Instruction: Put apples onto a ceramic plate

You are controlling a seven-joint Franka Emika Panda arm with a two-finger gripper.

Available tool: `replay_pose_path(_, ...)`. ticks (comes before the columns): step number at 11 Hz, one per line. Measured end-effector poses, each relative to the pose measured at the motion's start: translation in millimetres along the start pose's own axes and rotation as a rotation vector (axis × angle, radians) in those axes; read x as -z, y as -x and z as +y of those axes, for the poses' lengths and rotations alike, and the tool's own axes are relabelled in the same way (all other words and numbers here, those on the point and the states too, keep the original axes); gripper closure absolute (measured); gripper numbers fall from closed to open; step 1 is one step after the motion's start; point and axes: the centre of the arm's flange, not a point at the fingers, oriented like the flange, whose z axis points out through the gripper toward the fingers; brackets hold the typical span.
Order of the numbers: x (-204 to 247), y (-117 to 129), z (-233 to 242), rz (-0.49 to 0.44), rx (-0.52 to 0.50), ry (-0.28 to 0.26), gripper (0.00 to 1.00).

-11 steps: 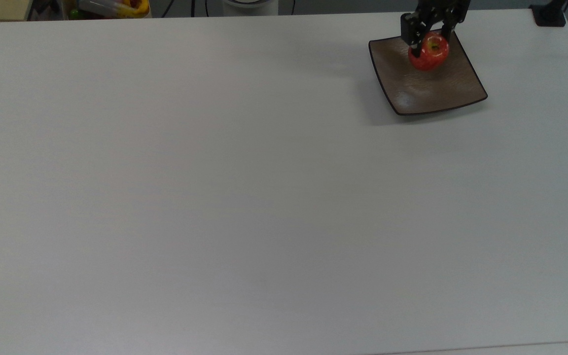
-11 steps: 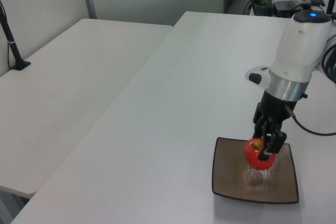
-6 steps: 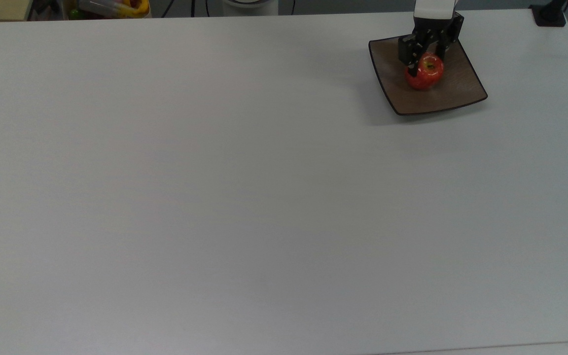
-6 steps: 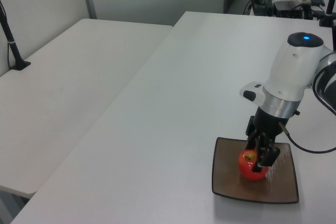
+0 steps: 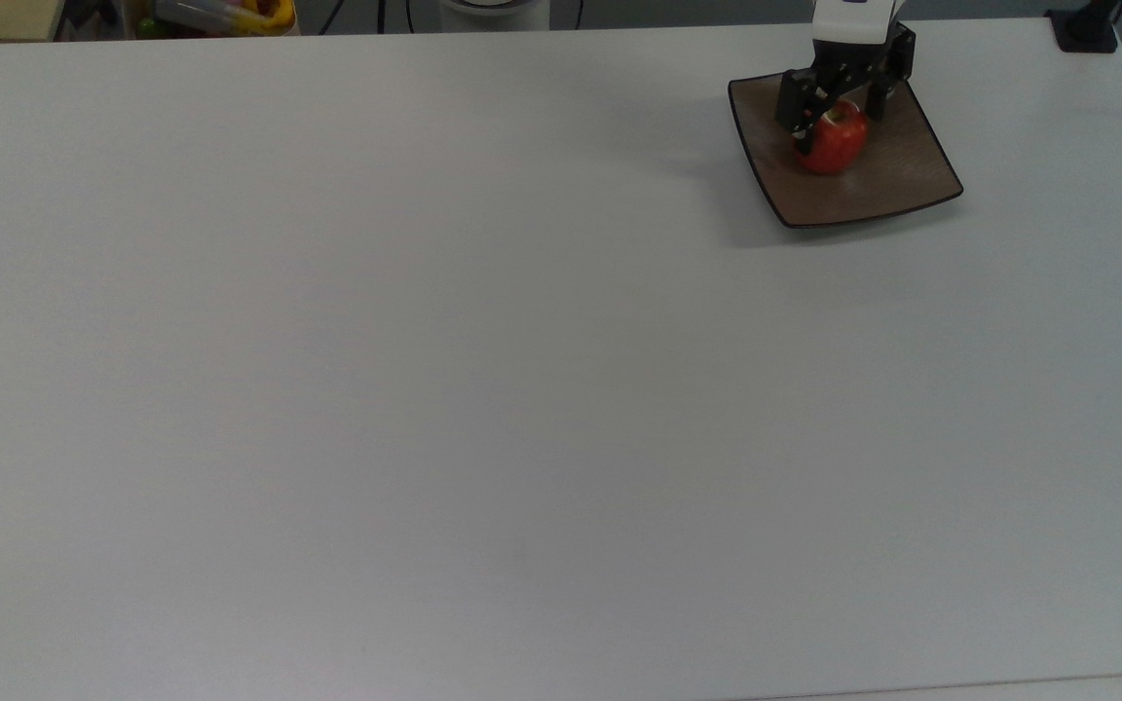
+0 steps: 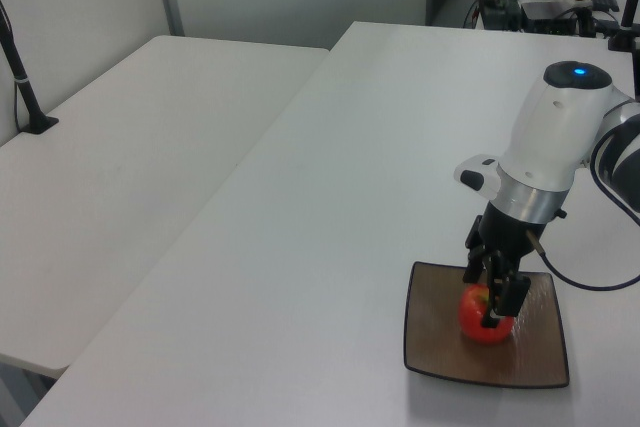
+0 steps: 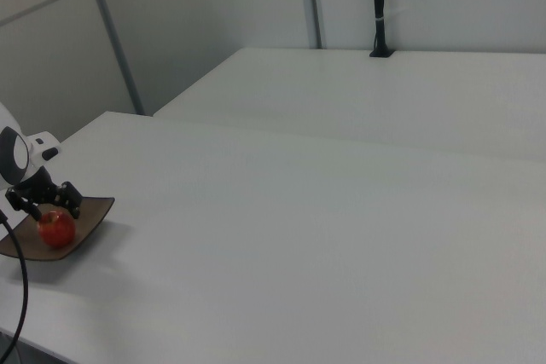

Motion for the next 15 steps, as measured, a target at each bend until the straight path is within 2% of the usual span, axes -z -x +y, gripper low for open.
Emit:
replay_pose_path(3,1,0,-3,0.001,-0.017,-0.003,0.0)
replay_pose_path(5,17,-5,-10,-0.008,-0.016,0.004,0.0)
replay_pose_path(10,154,-46,20,-0.07,-0.113,0.084,0.0)
replay_pose_path(13,245,-60,65,-0.063,-0.239,0.069,0.0)
replay_pose_path(15,297,-60,118,-0.048,-0.349,0.071,0.0)
